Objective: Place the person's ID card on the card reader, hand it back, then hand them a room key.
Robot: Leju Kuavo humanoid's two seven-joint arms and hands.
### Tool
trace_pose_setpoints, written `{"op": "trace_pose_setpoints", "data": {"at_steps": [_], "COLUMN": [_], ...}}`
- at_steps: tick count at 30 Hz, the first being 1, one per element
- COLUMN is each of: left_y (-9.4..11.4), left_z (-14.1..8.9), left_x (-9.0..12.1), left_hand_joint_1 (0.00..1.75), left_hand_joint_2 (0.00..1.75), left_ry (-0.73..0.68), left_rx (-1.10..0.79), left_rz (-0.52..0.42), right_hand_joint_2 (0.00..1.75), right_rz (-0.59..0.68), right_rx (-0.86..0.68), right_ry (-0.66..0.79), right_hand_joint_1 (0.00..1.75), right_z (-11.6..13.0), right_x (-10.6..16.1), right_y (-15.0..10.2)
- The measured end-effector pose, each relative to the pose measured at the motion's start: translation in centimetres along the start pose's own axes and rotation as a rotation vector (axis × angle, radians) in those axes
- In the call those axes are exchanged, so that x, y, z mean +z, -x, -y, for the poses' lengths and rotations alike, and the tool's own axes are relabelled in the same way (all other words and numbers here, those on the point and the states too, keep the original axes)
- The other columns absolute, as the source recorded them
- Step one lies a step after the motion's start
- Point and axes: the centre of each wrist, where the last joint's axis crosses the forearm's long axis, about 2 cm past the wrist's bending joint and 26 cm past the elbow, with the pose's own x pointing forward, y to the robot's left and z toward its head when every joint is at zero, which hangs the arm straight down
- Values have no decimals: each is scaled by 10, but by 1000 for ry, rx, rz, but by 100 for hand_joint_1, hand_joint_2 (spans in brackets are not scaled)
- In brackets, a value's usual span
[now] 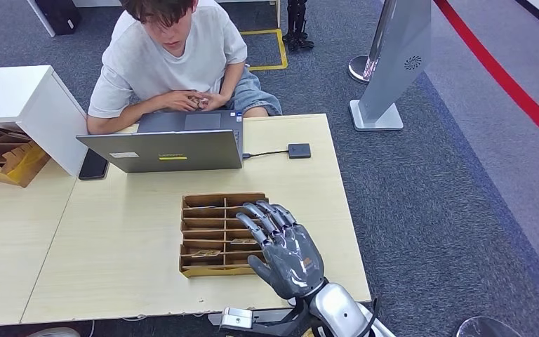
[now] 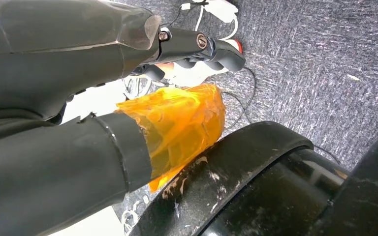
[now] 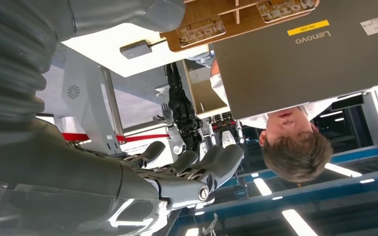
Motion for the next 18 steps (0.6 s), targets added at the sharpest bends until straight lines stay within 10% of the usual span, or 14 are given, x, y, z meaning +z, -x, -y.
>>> {"op": "trace_pose_setpoints", "data": {"at_steps": [18], "left_y": [0], "left_z": [0], "left_x": [0], "left_hand_joint_1": [0], "left_hand_joint_2": [0], "left_ry": [2], "left_rx": [-9], "left_rz": [2], "right_hand_joint_2": [175], "right_rz": [-85], "right_rx": [-24], "right_ry": [-107], "right_hand_joint_1": [63], "right_z": [-20], "right_x": [7], "right_y": [12]}}
